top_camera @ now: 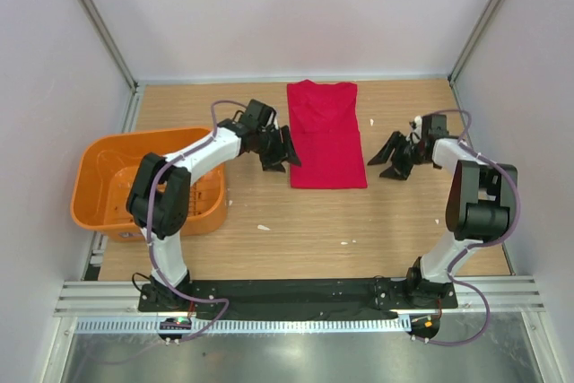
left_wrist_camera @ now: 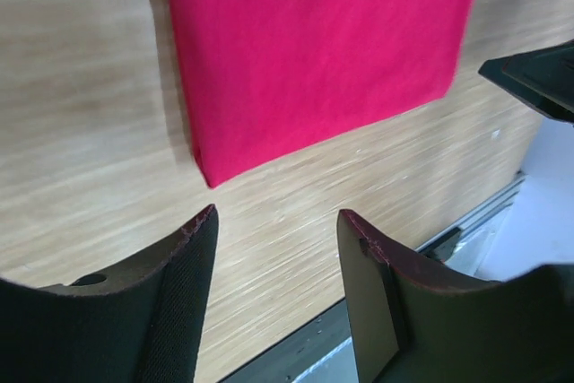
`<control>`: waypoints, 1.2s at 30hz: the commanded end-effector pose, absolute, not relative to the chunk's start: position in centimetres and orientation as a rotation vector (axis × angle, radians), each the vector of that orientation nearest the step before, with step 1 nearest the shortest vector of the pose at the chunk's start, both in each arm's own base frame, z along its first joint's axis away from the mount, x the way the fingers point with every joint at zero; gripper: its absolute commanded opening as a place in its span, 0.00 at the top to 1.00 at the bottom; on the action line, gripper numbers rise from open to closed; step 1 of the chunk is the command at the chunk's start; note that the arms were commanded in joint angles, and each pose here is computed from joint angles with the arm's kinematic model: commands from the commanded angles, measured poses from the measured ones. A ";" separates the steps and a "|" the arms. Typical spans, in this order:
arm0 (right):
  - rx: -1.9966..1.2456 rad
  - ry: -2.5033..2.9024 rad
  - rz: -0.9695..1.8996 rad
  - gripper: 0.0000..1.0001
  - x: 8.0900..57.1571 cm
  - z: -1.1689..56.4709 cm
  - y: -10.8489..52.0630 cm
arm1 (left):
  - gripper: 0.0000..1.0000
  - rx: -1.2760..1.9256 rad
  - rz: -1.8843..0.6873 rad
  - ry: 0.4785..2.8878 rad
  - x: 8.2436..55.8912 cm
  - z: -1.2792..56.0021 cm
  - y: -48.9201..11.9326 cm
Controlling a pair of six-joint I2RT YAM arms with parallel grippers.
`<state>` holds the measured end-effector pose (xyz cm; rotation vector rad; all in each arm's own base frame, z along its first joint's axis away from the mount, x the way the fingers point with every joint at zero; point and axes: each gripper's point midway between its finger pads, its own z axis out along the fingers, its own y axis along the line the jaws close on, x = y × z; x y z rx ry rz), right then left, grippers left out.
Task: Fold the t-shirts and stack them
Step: Fold the tshirt
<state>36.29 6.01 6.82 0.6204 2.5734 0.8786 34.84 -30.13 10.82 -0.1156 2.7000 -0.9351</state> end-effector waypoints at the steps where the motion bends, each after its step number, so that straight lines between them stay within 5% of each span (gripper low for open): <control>1: 0.581 2.585 0.904 0.39 33.9 6.4 6.9 | 0.43 -0.135 -0.857 2.685 33.9 10.4 -30.3; 16: 0.706 2.557 1.083 0.41 31.0 2.7 9.3 | 0.48 -0.102 -0.829 2.693 31.5 9.7 -29.9; 36: 0.799 2.618 0.980 0.43 31.5 -0.6 8.1 | 0.52 -0.187 -0.804 2.740 30.7 8.6 -29.1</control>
